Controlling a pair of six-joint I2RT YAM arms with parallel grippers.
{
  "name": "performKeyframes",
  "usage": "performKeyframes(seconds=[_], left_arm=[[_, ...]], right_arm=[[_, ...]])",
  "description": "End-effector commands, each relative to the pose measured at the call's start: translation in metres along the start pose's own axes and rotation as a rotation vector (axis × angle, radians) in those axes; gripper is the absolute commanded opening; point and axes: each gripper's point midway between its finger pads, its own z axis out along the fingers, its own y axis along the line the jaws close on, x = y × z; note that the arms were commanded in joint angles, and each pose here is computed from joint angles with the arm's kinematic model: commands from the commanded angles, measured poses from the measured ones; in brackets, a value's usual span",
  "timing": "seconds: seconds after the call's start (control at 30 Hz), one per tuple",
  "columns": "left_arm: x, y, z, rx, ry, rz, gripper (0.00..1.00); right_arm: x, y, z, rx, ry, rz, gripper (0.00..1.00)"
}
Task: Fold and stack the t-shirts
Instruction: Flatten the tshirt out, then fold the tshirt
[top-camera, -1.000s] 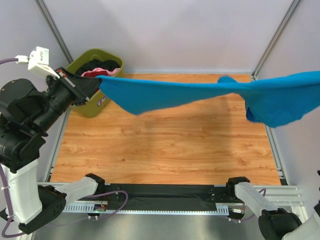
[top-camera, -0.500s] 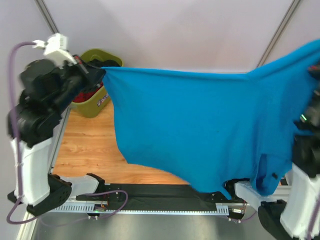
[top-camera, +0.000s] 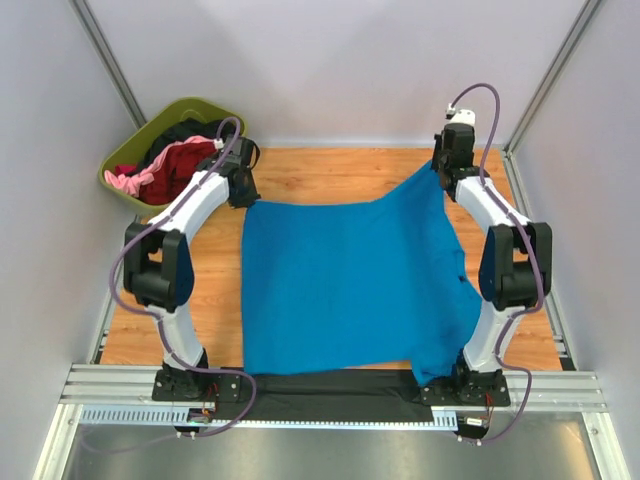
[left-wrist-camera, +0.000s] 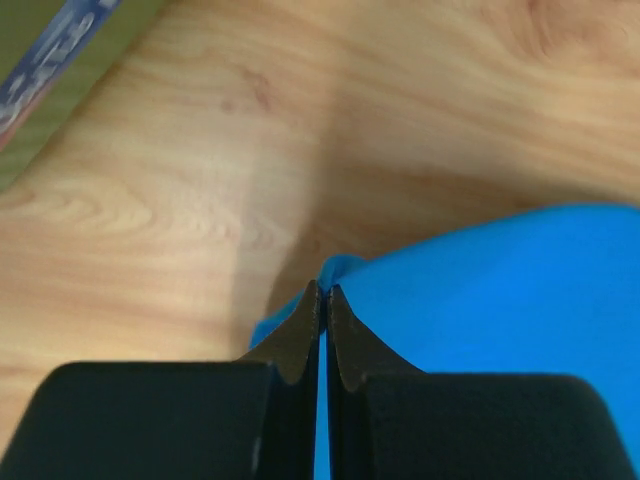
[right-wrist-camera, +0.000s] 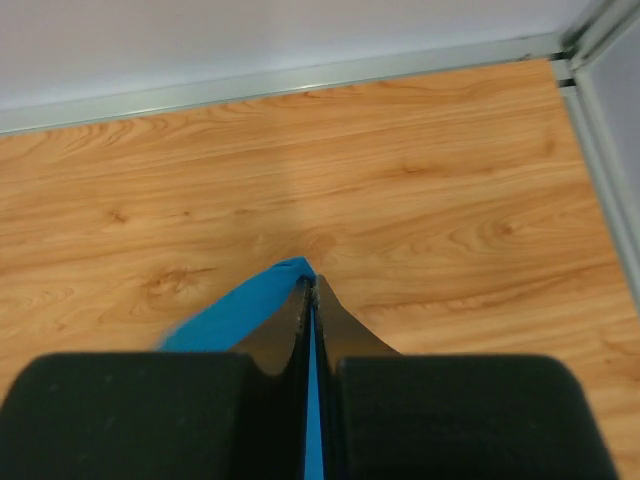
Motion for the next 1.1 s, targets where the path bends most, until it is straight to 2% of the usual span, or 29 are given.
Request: performKeyframes(seconds=[0.0, 0.1, 0.2, 0.3, 0.5, 0.57, 0.63, 0.67, 0.7, 0.73, 0.87, 0.9, 1.07], left_arm=[[-0.050, -0.023, 0.020, 0.091, -0.123, -0.006, 0.00], [-0.048, -0.021, 0.041, 0.081, -0.108, 0.015, 0.00], [-0.052, -0.017, 0.050, 0.105, -0.097, -0.028, 0.00], [-0.064, -0.012, 0.055, 0.152, -0.098, -0.074, 0.00], [-0.073, 0.003, 0.060, 0.129, -0.078, -0.050, 0.00], [-0.075, 0.007, 0.058, 0.135, -0.078, -0.044, 0.00], [-0.078, 0.009, 0.052, 0.139, -0.082, -0.030, 0.00], [-0.078, 0.009, 0.050, 0.139, -0.079, -0.017, 0.00], [-0.078, 0.011, 0.047, 0.137, -0.078, -0.002, 0.00], [-0.078, 0.012, 0.045, 0.133, -0.079, 0.010, 0.00], [-0.066, 0.016, 0.046, 0.131, -0.046, 0.060, 0.00], [-0.064, 0.017, 0.046, 0.128, -0.042, 0.066, 0.00], [-0.055, 0.024, 0.046, 0.115, -0.040, 0.097, 0.00]], right_arm=[[-0.074, 0.018, 0.018, -0.128, -0.226, 0.097, 0.00], [-0.060, 0.028, 0.043, -0.153, -0.172, 0.089, 0.00], [-0.053, 0.033, 0.054, -0.166, -0.139, 0.076, 0.00], [-0.053, 0.029, 0.063, -0.137, -0.134, 0.084, 0.00], [-0.040, 0.022, 0.063, -0.121, -0.062, 0.107, 0.00], [-0.035, 0.005, 0.059, -0.045, -0.022, 0.119, 0.00], [-0.022, -0.002, 0.054, -0.048, 0.027, 0.133, 0.00], [-0.030, -0.022, 0.049, -0.032, 0.014, 0.173, 0.00], [-0.014, -0.027, 0.047, -0.029, 0.048, 0.189, 0.00], [-0.016, -0.037, 0.044, -0.027, 0.042, 0.207, 0.00], [-0.009, -0.039, 0.014, -0.088, 0.072, 0.236, 0.00], [0.008, -0.041, 0.010, -0.079, 0.109, 0.225, 0.00], [0.029, -0.056, -0.014, -0.050, 0.152, 0.240, 0.00]])
